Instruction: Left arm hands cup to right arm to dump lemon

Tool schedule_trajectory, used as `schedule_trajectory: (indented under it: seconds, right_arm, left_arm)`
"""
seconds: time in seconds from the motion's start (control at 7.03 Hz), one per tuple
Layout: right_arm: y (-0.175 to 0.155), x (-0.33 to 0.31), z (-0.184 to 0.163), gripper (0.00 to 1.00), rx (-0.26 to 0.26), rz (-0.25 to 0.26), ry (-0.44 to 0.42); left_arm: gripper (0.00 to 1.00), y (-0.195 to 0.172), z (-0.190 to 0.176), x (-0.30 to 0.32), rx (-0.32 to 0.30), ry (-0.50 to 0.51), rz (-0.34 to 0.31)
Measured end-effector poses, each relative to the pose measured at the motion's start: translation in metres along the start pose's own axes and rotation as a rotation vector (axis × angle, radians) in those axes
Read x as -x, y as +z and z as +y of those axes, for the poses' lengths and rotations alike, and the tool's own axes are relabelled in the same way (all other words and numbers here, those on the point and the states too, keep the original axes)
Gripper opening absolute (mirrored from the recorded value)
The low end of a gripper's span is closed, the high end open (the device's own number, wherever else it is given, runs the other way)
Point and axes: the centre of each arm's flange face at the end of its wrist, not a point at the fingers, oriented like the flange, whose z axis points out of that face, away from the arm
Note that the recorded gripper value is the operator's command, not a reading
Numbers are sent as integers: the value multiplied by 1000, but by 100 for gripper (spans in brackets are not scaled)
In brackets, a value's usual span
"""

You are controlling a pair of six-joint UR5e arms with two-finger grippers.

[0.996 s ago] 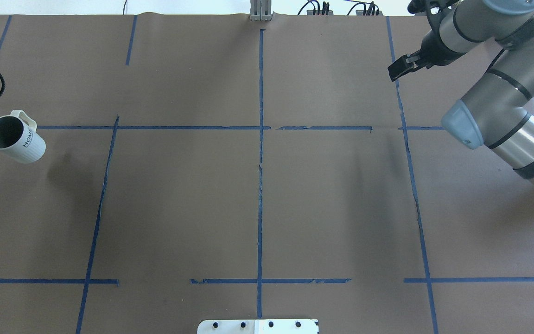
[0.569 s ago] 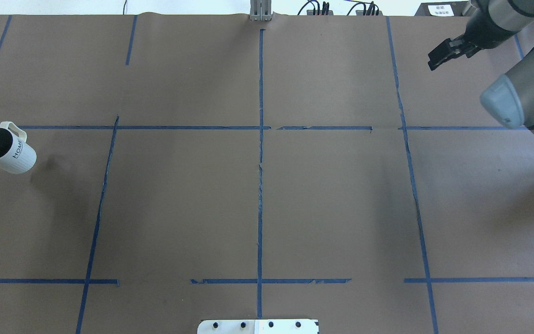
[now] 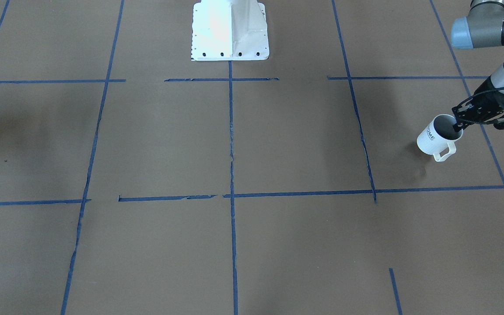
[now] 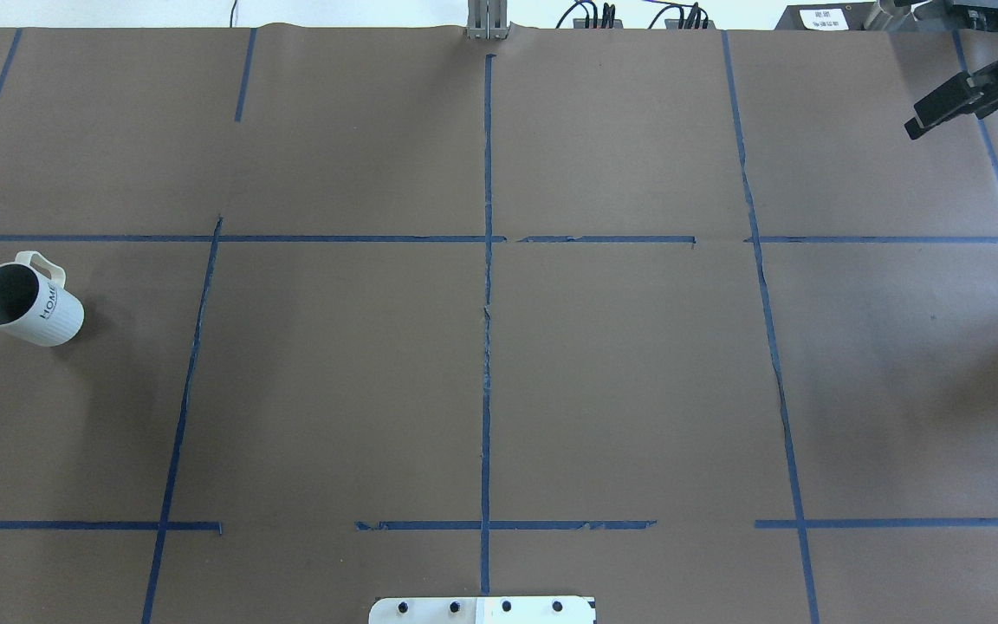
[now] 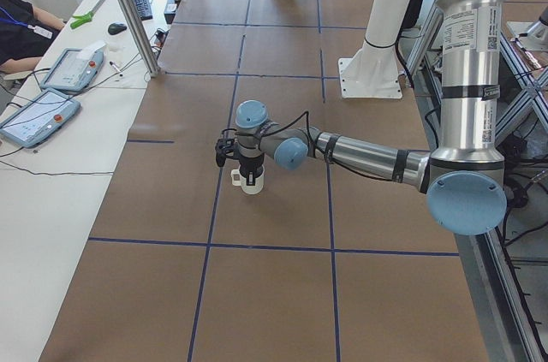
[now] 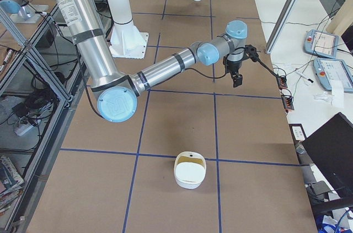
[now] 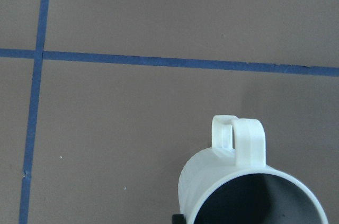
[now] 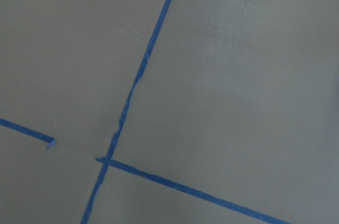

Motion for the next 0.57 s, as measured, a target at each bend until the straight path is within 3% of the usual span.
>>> schedule_trajectory:
  seconds: [0.14, 0.28, 0.43, 0.57]
  right_arm:
    - [-1, -11, 16, 100, 5, 4, 9]
    - [-2, -21, 30, 100, 11, 9, 8]
    - [-2, -28, 40, 100, 15, 12, 3]
    - [-2, -34, 46, 100, 18, 16, -3]
  left_arm:
    - [8, 6, 4, -6, 14, 5, 0]
    - [22, 10, 7, -8, 22, 8, -1]
    - [76, 13, 8, -8, 27, 10, -3]
    - [100, 14, 8, -8, 30, 14, -4]
